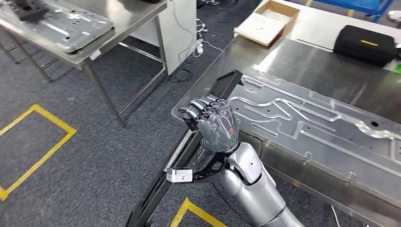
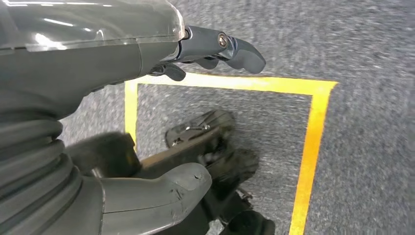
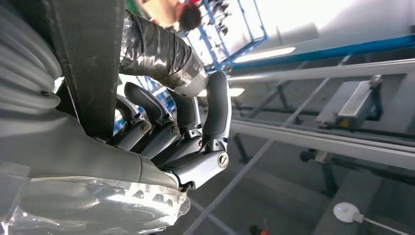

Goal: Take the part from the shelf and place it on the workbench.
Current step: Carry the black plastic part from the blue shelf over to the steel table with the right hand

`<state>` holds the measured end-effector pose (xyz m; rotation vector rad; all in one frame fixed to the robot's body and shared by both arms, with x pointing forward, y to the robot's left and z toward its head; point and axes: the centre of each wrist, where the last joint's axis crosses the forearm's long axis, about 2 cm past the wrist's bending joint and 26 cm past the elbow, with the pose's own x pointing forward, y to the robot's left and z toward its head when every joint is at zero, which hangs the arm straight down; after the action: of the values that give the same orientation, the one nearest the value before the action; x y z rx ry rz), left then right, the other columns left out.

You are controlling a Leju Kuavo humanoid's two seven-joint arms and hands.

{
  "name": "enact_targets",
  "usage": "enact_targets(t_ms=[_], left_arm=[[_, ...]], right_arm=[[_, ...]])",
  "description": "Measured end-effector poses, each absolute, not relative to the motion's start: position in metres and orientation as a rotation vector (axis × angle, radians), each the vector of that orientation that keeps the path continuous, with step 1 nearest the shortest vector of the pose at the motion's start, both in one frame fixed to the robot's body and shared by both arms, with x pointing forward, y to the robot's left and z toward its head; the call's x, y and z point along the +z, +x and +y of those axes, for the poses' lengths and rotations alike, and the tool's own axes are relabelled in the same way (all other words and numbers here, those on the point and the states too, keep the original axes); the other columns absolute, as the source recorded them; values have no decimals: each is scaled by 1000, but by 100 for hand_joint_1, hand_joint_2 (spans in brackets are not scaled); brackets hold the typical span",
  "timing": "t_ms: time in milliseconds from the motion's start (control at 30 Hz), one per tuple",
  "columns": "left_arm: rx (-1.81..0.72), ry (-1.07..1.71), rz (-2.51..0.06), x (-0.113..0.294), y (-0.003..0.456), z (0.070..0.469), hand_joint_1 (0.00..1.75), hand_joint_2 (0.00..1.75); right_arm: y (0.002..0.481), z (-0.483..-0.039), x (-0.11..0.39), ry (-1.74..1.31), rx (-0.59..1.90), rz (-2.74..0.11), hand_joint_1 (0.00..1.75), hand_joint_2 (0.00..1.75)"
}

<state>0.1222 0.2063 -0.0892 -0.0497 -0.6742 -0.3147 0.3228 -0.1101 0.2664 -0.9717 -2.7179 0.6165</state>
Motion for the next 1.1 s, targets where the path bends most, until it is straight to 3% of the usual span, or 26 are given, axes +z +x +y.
enact_targets(t_ms=[1100], left_arm=[[-337, -48, -686, -87, 130, 206, 0, 175]], right_arm=[[328, -112, 273, -991, 612, -2726, 175, 175]])
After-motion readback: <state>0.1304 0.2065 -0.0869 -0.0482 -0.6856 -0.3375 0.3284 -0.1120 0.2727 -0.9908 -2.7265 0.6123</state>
